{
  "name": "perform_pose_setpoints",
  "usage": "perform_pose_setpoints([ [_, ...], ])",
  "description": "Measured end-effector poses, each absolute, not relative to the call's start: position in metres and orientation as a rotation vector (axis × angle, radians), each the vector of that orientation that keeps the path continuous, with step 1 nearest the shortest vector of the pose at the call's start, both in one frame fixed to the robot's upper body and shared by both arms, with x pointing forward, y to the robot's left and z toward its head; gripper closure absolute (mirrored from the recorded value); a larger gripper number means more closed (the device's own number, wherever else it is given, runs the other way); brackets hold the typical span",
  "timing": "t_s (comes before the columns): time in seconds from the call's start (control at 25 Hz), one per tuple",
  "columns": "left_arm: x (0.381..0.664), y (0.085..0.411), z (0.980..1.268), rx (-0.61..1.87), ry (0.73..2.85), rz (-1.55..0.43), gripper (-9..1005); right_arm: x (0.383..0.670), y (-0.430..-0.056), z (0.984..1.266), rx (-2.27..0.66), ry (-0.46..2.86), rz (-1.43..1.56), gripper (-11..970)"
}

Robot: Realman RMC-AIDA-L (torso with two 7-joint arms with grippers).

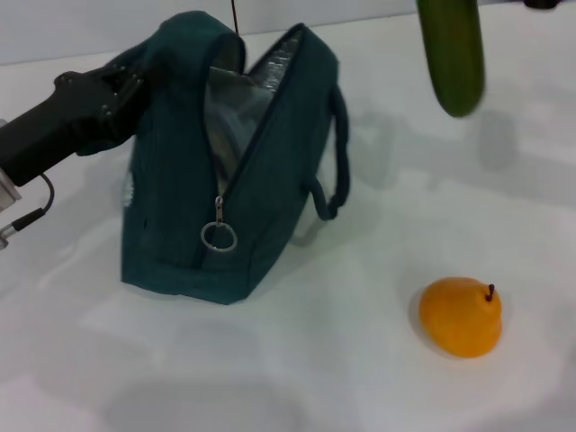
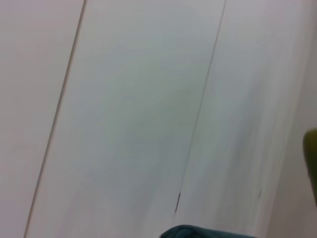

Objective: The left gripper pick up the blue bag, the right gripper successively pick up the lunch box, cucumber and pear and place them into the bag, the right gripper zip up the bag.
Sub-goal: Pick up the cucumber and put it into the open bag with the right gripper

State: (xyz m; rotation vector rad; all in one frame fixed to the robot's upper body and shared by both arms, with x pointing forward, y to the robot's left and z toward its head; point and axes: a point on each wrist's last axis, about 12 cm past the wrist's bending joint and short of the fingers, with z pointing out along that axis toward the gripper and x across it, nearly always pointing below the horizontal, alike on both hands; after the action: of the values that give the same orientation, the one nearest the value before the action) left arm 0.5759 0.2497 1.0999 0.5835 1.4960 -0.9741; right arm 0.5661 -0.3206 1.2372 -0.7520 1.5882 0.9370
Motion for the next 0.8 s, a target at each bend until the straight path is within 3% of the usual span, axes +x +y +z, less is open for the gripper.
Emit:
perform_pose_setpoints([
  [0.8, 0.575, 0.246, 1.1, 0.603, 1.497, -0.988, 943, 0.617, -0.222, 1.228, -0.781, 1.212, 1.258, 374],
])
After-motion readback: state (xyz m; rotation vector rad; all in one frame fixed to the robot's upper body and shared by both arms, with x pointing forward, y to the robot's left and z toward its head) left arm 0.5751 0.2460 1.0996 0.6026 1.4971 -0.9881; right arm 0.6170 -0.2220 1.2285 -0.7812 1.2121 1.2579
